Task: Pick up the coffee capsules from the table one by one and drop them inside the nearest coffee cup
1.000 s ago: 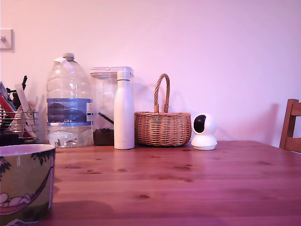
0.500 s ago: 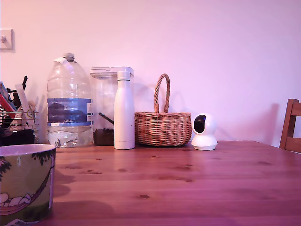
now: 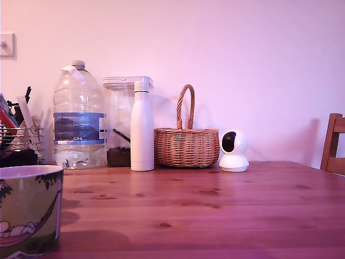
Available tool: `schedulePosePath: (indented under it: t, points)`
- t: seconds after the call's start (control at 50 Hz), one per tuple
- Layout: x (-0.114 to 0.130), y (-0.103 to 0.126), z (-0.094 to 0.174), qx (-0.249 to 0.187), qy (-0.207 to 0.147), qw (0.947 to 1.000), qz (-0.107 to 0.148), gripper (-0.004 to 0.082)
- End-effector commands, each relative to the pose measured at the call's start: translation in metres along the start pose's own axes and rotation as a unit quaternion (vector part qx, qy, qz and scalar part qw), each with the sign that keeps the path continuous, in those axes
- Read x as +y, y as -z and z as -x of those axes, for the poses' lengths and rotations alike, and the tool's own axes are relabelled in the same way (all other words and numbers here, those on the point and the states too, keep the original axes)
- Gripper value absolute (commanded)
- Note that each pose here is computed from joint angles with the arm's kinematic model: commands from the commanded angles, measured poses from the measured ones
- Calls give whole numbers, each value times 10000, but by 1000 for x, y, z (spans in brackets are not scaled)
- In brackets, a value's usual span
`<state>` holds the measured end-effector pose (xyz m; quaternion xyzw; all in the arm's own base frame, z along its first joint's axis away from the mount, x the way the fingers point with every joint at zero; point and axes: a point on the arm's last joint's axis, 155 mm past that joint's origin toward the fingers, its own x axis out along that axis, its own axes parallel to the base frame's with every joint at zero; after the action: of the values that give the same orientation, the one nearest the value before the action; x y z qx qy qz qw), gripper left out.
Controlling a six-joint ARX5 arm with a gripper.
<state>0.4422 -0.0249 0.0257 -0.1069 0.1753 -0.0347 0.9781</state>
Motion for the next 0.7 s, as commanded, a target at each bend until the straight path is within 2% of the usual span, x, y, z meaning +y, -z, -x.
schedulePosePath:
  t: [0.0, 0.16, 0.5, 0.58, 0.68]
  points:
    - [-2, 5, -9, 38, 34, 10000, 54, 674]
    - [-3, 7, -17, 59, 45, 10000, 54, 674]
    - [4, 11, -17, 138, -125, 9998, 69, 670]
    - [6, 11, -17, 148, -138, 9998, 81, 627]
    - [6, 12, -17, 163, -143, 9997, 80, 521]
